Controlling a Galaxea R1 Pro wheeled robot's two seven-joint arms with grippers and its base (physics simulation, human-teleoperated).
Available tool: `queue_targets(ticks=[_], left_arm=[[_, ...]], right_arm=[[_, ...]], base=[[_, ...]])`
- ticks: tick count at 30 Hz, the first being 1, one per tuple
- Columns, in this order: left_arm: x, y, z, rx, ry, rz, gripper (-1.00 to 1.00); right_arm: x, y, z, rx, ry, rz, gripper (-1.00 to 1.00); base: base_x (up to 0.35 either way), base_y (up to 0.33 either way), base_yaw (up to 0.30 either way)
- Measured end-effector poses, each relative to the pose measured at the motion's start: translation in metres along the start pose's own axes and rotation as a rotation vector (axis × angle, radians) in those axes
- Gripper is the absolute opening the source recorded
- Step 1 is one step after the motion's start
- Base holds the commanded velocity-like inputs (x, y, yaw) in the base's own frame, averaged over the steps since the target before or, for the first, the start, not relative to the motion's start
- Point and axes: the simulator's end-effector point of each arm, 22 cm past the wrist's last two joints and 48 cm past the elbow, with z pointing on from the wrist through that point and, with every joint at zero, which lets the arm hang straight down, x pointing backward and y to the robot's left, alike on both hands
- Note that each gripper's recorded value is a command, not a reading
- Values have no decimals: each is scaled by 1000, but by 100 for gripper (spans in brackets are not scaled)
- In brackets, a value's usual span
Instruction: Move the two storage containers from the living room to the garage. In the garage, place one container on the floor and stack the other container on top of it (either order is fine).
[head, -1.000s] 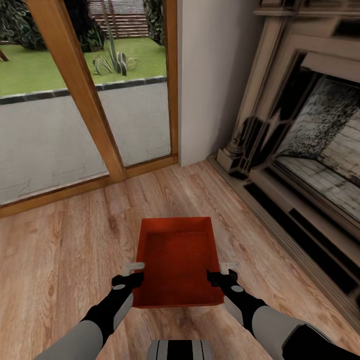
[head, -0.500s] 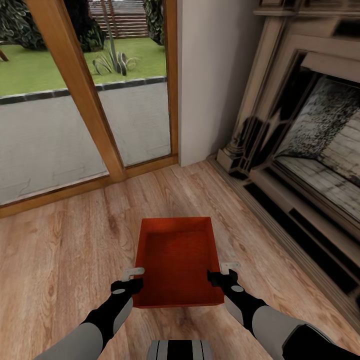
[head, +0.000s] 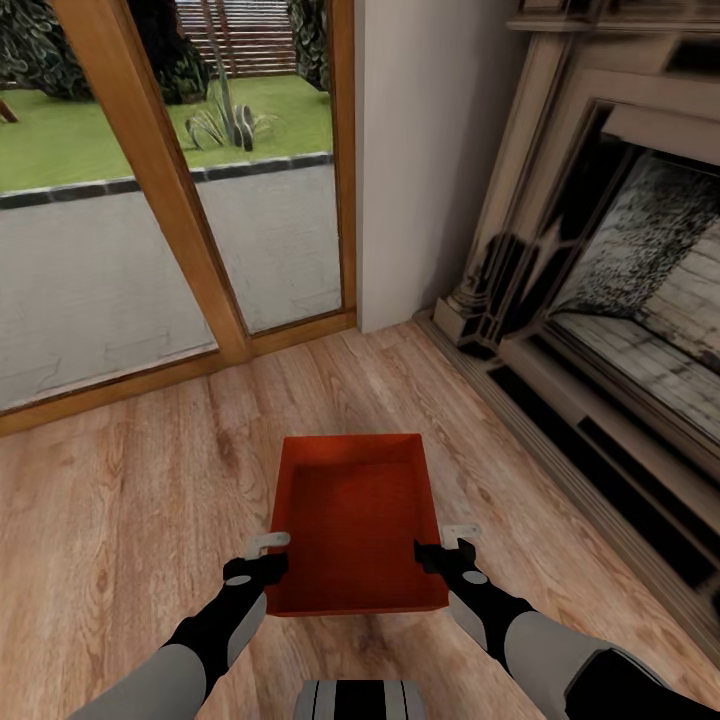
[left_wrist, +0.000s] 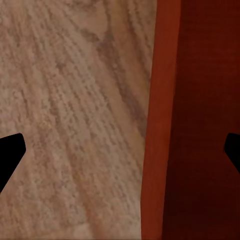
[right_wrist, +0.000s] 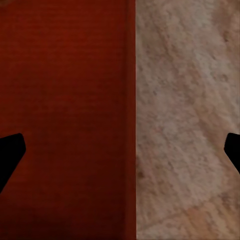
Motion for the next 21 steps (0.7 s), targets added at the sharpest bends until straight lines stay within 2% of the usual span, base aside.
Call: queue_targets(ticks=[21], left_arm=[[-6,-10,-2,17,-21,-9,100]], right_arm=[[0,0,0,-1,0,0,100]], base=[[0,0,0]])
